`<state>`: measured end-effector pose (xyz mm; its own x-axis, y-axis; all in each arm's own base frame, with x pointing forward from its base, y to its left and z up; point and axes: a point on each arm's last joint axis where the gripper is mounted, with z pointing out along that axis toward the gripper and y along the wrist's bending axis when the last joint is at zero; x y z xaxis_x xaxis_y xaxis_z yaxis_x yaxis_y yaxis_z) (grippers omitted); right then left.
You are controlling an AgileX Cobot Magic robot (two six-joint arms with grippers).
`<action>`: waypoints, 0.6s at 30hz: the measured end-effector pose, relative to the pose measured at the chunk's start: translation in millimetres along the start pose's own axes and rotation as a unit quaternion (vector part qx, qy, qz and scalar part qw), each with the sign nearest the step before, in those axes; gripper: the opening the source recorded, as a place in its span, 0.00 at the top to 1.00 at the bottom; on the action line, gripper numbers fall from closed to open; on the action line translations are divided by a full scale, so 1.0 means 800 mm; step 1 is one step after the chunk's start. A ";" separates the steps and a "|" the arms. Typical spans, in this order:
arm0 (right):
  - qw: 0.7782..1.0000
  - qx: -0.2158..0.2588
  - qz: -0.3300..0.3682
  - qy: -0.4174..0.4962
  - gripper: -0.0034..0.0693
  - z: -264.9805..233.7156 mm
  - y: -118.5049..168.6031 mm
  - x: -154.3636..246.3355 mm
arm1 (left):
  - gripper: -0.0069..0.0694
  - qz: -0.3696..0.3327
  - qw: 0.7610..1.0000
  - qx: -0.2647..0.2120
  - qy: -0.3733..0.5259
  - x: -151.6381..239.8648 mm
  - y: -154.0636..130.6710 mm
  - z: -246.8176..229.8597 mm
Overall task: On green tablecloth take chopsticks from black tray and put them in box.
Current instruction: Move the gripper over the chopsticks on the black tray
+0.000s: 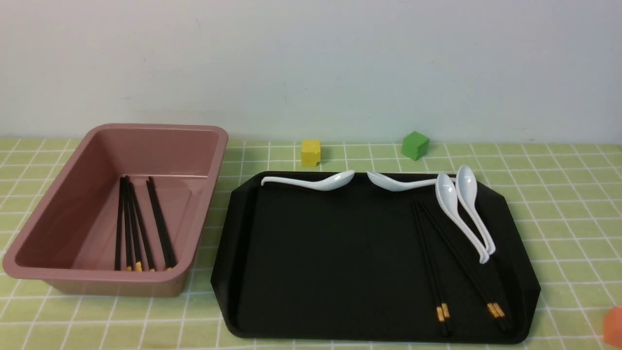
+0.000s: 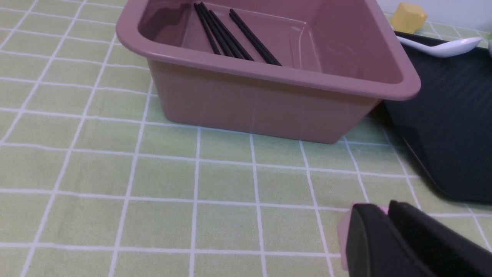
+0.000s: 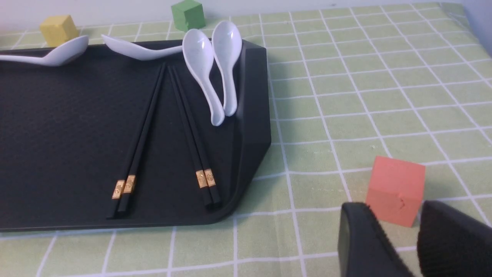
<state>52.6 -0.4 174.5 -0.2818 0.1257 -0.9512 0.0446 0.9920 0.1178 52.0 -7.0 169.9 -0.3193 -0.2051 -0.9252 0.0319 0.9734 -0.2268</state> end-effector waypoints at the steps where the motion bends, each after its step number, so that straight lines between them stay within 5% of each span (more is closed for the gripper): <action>1: 1.000 0.000 0.000 0.000 0.62 0.000 0.000 0.000 | 0.81 0.000 1.000 0.000 0.000 0.000 0.000 0.000; 18: 1.000 0.000 -0.001 0.000 0.62 0.000 0.000 0.000 | 0.78 0.000 1.000 0.000 0.000 0.000 0.000 0.000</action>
<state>52.6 -0.5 174.5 -0.2818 0.1233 -0.9515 0.0448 0.9923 0.1153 52.0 -7.0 169.9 -0.3201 -0.2050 -0.9249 0.0318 0.9734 -0.2268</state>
